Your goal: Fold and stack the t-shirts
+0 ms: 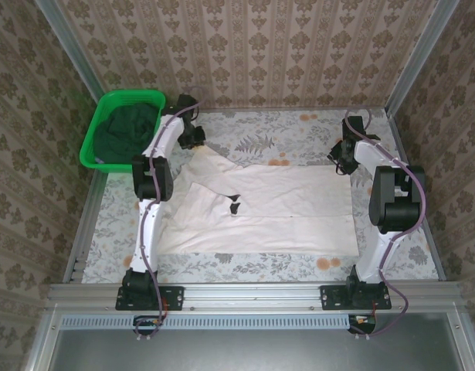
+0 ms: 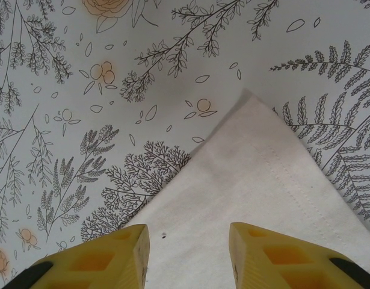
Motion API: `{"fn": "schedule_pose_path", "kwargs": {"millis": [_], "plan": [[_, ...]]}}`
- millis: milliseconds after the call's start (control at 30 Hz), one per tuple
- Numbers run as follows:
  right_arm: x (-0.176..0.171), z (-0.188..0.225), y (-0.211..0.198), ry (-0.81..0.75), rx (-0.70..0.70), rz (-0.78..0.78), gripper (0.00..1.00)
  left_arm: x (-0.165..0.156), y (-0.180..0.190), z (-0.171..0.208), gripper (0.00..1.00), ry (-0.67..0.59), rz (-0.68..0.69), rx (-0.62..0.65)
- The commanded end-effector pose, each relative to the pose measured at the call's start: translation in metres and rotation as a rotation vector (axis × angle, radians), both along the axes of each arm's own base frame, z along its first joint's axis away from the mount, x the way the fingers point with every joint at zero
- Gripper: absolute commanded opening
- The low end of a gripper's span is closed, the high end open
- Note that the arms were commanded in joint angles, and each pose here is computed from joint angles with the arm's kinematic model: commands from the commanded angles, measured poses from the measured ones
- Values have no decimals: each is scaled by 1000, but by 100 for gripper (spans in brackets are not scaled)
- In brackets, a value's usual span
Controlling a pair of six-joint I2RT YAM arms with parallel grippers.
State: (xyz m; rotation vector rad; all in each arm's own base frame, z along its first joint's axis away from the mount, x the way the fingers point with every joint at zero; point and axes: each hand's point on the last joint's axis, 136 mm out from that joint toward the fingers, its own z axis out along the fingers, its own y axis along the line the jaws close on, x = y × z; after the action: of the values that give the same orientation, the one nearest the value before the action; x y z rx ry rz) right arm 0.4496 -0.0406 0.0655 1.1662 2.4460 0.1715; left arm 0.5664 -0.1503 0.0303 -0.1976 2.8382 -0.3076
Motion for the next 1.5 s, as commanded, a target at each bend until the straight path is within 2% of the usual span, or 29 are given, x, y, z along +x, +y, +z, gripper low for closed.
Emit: {"fn": "schedule_pose_path", "kwargs": {"millis": [0,233,367,667,833,1100,1467], "plan": [[-3,-2,1,24,9,22,41,9,3,-5,12,-33,4,21],[-5,-3,-1,30,8,24,42,11,0,5,8,-60,-9,26],[-5,-3,-5,31,8,13,41,11,-5,13,0,-81,-19,25],[-8,6,-46,9,-26,-72,40,7,-21,49,0,-135,-39,-1],[4,-3,-61,21,-30,-88,40,1,-27,70,0,-156,-29,-39],[20,-36,-63,124,12,-66,38,-8,-32,106,0,-188,-15,-102],[19,-54,-54,154,33,-53,33,-17,-33,115,0,-181,-33,-106]]}}
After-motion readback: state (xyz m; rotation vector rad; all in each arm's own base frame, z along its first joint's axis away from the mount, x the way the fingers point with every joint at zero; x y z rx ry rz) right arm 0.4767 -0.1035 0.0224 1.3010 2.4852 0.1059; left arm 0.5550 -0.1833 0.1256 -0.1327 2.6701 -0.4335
